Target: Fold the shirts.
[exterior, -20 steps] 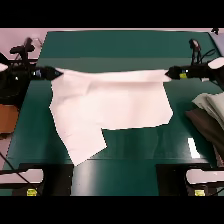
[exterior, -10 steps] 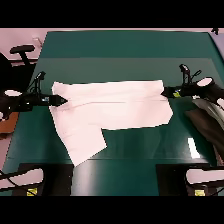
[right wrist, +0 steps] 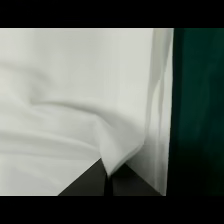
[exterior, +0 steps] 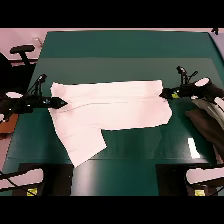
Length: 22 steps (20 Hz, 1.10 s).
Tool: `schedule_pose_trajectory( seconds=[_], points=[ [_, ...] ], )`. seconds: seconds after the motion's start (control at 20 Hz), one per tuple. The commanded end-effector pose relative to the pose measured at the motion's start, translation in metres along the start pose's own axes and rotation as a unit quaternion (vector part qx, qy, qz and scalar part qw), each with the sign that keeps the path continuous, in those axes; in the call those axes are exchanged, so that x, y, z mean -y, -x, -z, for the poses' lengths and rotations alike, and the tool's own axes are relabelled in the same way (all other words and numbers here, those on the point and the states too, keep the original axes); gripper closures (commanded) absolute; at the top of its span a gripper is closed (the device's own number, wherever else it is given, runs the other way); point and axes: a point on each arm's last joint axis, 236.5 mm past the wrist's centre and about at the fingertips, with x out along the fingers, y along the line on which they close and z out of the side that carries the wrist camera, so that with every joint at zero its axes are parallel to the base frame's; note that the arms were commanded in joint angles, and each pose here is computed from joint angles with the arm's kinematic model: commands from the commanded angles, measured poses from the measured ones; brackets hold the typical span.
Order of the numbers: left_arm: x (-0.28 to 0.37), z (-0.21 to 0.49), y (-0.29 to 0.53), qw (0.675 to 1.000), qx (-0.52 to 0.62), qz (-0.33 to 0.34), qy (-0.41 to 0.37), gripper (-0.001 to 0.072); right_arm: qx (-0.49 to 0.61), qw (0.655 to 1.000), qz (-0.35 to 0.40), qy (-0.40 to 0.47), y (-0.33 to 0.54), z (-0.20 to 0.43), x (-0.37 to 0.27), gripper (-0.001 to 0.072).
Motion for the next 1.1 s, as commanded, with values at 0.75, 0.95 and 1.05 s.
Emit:
schedule_pose_trajectory(
  seconds=[0.75,0.95,1.05],
  points=[
    [0.051,0.125,0.101,0.959,-0.081,0.032,0.269,0.0010,0.008,0.996,-0.025,-0.087,0.125,0.065,0.019,0.0189],
    [0.074,0.168,0.091,0.933,-0.150,0.056,0.321,0.0010,0.005,0.996,-0.028,-0.087,0.125,0.064,0.016,0.0190],
    [0.071,0.177,0.096,0.928,-0.180,0.033,0.325,0.0023,0.012,0.996,-0.026,-0.083,0.129,0.058,0.016,0.0191]
  ],
)
